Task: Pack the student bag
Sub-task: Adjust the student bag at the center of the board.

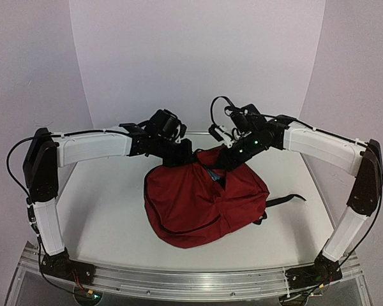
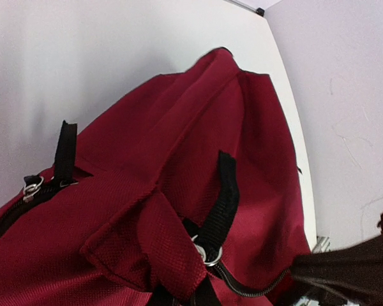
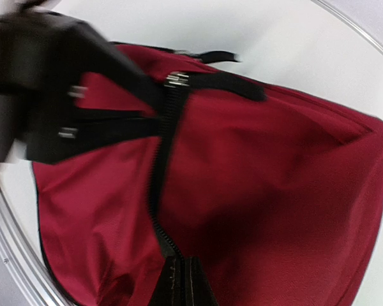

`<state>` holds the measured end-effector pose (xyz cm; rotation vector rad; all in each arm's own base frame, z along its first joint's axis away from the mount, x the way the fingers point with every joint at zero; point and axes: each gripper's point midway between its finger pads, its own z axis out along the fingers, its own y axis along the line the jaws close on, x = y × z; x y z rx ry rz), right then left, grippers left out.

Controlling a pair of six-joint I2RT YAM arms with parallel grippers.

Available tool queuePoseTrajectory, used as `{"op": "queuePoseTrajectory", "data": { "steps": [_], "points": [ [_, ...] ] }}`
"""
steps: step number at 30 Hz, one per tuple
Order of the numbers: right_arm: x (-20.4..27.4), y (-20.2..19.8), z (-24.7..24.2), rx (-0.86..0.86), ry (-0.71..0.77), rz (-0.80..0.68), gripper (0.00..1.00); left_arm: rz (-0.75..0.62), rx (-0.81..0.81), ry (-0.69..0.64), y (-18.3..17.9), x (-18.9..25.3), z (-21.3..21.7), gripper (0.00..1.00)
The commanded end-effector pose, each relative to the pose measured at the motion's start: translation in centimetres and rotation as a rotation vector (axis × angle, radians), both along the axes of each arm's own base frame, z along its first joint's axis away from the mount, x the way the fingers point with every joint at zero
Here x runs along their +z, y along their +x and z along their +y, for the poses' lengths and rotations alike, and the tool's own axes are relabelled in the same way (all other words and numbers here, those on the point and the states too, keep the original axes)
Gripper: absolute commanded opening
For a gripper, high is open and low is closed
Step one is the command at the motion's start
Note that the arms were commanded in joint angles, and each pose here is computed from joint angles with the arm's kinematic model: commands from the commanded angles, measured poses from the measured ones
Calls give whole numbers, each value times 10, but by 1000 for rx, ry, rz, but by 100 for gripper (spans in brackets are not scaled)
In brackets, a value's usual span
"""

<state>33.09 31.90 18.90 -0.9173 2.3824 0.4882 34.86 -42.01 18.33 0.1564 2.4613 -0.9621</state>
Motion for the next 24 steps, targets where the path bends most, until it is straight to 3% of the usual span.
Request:
{"op": "queuePoseTrajectory", "data": {
  "steps": [1,7,9,10,12,14,18,24],
  "points": [
    [2,11,-5,-36,-24,-48,0,-113,-105,-205,-4,86,14,0],
    [-12,7,-4,-7,-42,-26,5,-95,-163,-283,-4,90,18,0],
    [-12,-1,2,34,-9,2,19,-85,-175,-291,-5,88,16,0],
    [-10,-4,5,48,5,9,35,-84,-180,-298,-5,89,15,0],
    [-7,-6,9,63,16,4,53,-83,-181,-300,-5,89,14,0],
    [-5,-5,10,65,5,-21,62,-82,-179,-300,-5,89,14,0],
    [-7,-2,14,62,-60,-98,67,-83,-179,-304,-4,89,14,0],
    [-20,10,8,25,-249,-231,66,-87,-180,-306,-6,92,15,0]
  ]
}}
